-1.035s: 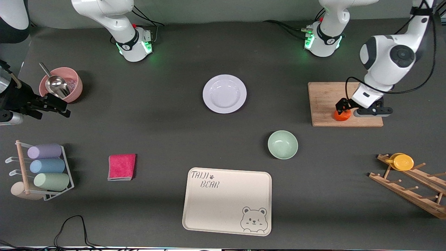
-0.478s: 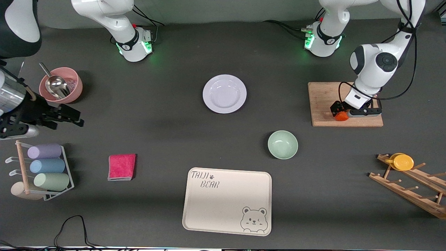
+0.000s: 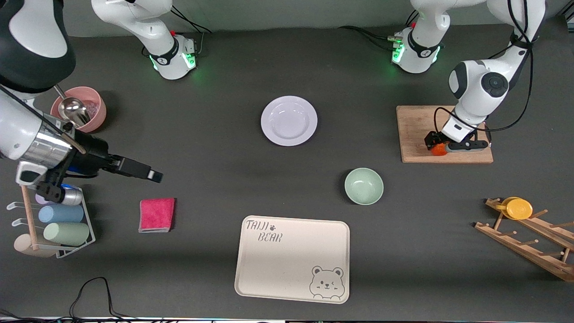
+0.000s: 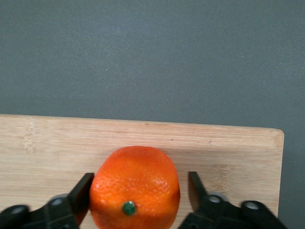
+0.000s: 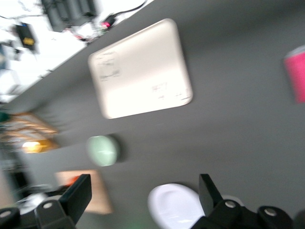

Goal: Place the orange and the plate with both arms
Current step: 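Grasp the orange with the left gripper while the right gripper reaches out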

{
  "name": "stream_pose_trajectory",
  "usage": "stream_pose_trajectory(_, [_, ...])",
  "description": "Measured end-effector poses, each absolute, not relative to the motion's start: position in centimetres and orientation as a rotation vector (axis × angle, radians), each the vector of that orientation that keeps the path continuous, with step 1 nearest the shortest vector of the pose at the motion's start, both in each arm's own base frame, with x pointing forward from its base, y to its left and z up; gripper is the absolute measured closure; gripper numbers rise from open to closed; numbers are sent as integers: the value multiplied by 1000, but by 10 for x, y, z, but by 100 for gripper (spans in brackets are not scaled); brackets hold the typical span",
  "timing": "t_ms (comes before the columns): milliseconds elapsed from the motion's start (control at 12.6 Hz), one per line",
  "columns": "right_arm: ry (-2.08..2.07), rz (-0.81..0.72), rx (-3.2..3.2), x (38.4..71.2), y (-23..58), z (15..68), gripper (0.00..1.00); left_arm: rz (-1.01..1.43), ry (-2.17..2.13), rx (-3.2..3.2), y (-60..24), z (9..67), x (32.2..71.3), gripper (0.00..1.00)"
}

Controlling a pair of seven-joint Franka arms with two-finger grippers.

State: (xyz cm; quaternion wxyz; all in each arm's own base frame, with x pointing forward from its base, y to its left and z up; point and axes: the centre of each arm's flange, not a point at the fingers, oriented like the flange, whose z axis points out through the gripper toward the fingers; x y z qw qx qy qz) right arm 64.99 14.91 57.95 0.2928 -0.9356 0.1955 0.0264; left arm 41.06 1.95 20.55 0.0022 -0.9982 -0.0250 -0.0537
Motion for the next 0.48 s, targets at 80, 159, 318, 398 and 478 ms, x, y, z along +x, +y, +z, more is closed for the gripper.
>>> stream_pose_trajectory(80, [619,116,-2386,655,161,581,0,-173,-79,-3131,20,207,411,29])
stream_pose_trajectory(159, [694,163,-2308,658,171,578,0,-172,-80,-3131,20,206,411,29])
stream_pose_trajectory(318, [750,236,-2260,664,182,559,0,-174,-81,-3131,20,207,412,29])
stream_pose_trajectory(398, [762,261,-2257,667,185,547,0,-173,-81,-3131,20,208,413,29])
stream_pose_trajectory(478, [770,280,-2257,670,186,536,0,-161,-80,-3131,20,213,416,29])
